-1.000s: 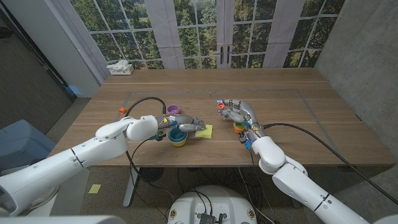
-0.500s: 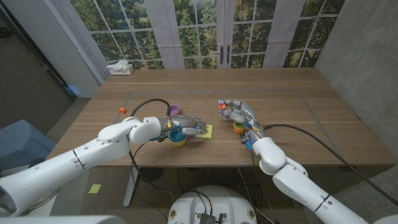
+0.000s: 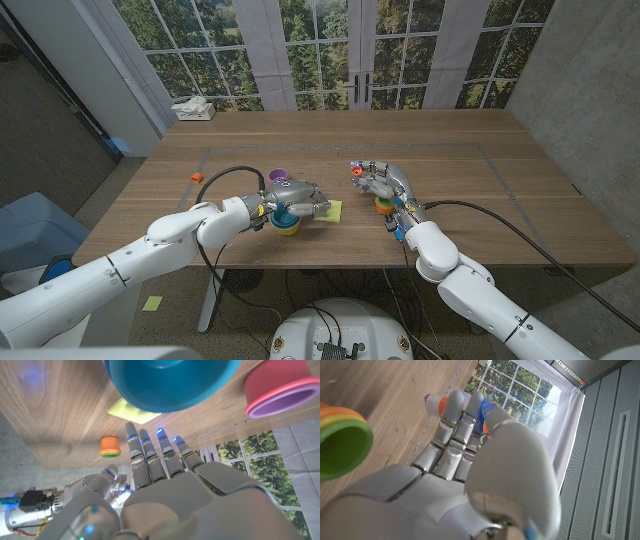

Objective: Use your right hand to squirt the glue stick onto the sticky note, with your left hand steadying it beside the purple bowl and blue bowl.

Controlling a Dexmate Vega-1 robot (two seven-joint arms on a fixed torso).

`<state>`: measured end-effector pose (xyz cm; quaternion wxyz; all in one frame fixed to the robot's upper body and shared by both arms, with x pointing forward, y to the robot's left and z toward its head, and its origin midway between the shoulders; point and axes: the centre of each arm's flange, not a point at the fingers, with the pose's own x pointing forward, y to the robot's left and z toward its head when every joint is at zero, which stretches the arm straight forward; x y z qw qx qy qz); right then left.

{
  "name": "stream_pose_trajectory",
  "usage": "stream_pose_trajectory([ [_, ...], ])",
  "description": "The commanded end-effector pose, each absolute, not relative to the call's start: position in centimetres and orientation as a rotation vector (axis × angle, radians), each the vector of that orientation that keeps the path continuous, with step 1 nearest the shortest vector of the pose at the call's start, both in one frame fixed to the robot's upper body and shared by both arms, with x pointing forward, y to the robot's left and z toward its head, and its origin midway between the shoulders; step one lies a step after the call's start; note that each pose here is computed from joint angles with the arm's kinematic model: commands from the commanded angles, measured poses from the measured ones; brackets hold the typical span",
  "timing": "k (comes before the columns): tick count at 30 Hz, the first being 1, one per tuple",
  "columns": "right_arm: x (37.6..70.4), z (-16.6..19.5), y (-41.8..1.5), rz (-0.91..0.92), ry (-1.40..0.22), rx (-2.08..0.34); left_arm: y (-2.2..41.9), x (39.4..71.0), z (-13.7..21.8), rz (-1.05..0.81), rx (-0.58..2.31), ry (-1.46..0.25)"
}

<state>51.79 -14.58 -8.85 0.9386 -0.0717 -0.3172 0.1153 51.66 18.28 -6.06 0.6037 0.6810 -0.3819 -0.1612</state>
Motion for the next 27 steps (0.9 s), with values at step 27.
stream_pose_trajectory([
  [27, 51.03, -8.93, -13.85, 0.241, -0.654, -0.152, 19.05, 51.73, -7.34, -0.25, 1.785, -0.787],
])
